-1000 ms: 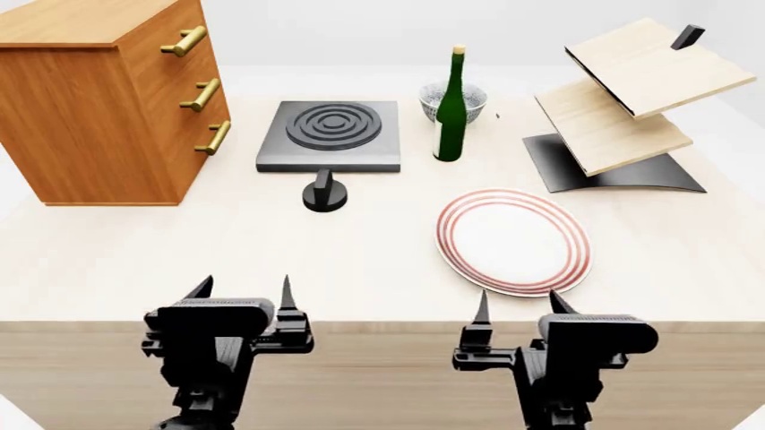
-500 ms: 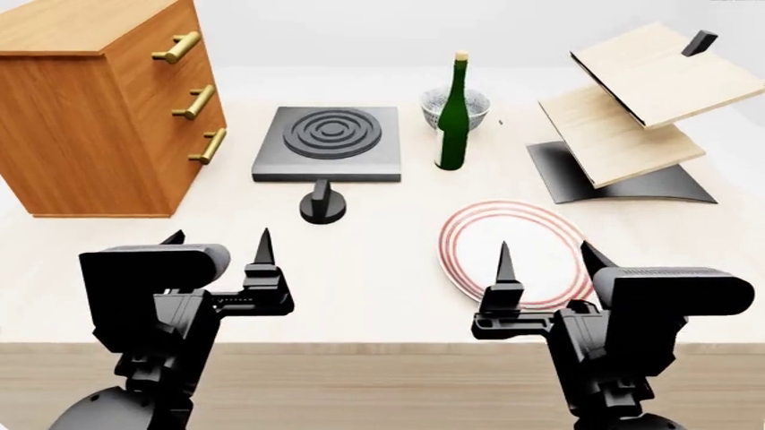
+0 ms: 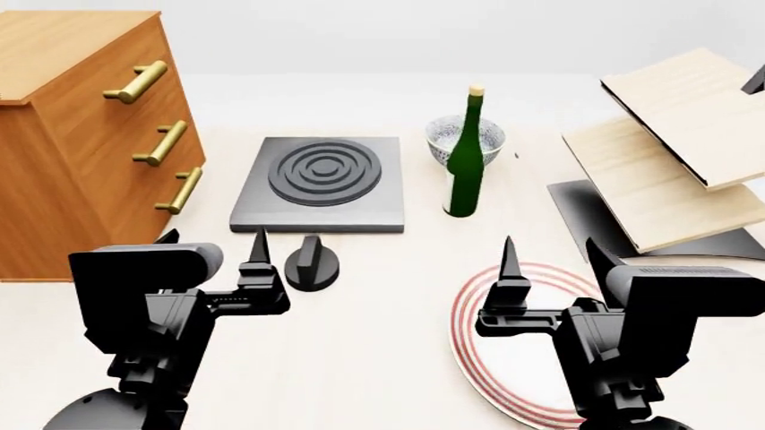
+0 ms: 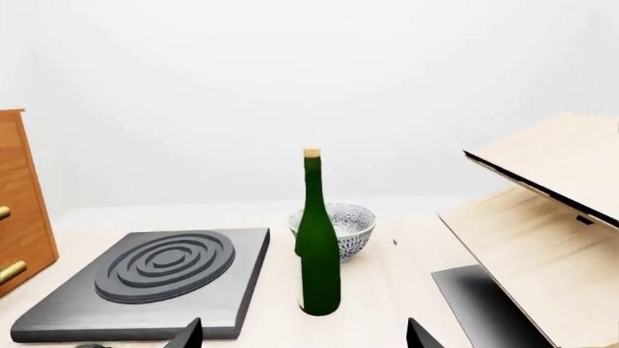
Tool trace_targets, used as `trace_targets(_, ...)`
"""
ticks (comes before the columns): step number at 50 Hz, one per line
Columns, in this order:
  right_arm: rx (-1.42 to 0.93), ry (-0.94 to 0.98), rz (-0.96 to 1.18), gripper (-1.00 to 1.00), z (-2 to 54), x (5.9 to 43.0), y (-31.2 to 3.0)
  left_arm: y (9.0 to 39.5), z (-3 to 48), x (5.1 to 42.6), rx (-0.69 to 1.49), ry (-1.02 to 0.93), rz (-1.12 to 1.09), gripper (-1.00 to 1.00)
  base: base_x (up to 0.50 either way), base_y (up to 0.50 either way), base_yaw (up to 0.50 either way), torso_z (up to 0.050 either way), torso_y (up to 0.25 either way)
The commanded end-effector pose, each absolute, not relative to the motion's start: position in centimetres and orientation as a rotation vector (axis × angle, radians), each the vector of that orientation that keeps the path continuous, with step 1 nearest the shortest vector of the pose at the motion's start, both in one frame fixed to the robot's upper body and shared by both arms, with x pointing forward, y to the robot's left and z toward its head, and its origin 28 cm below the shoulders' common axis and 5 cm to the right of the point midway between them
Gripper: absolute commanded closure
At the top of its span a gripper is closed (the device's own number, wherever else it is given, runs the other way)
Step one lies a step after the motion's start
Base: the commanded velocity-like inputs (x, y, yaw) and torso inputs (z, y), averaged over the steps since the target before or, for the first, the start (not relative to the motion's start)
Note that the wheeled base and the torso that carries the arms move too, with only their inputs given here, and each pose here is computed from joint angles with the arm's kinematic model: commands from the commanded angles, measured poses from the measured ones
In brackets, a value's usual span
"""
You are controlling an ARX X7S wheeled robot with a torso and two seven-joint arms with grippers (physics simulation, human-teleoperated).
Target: Turn on the stove.
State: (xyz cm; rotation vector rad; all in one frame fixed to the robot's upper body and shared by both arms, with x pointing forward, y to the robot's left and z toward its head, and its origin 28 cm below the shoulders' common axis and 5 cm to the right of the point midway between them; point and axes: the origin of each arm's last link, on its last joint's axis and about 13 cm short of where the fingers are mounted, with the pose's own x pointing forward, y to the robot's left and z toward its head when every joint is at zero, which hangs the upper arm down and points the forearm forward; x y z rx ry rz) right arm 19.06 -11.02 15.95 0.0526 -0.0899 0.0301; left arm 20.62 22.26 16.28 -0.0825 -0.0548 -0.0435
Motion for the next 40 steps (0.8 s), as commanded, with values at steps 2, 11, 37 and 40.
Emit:
trace_targets(2,0.055,-0.074,0.028,-1.00,15.9,19.0,-11.0,22.3,16.4,20.6,-0.084,-0.059,-0.041,-1.00,0.50,0.00,0.00,0.000,0.000)
trace_targets(11,0.041,-0.063,0.018,-1.00,15.5,19.1,-10.9,22.4,16.0,21.0,-0.078,-0.047,-0.044,-1.00,0.12,0.00,0.00,0.000,0.002)
trace_targets(37,0.051,-0.121,0.025,-1.00,15.8,18.9,-11.1,25.9,6.6,27.2,0.107,-0.053,0.143,-1.00,0.00,0.00,0.00,0.000,0.000)
trace_targets(40,0.053,-0.117,0.025,-1.00,15.8,18.9,-11.1,26.0,5.9,27.4,0.106,-0.055,0.144,-1.00,0.00,0.00,0.00,0.000,0.000)
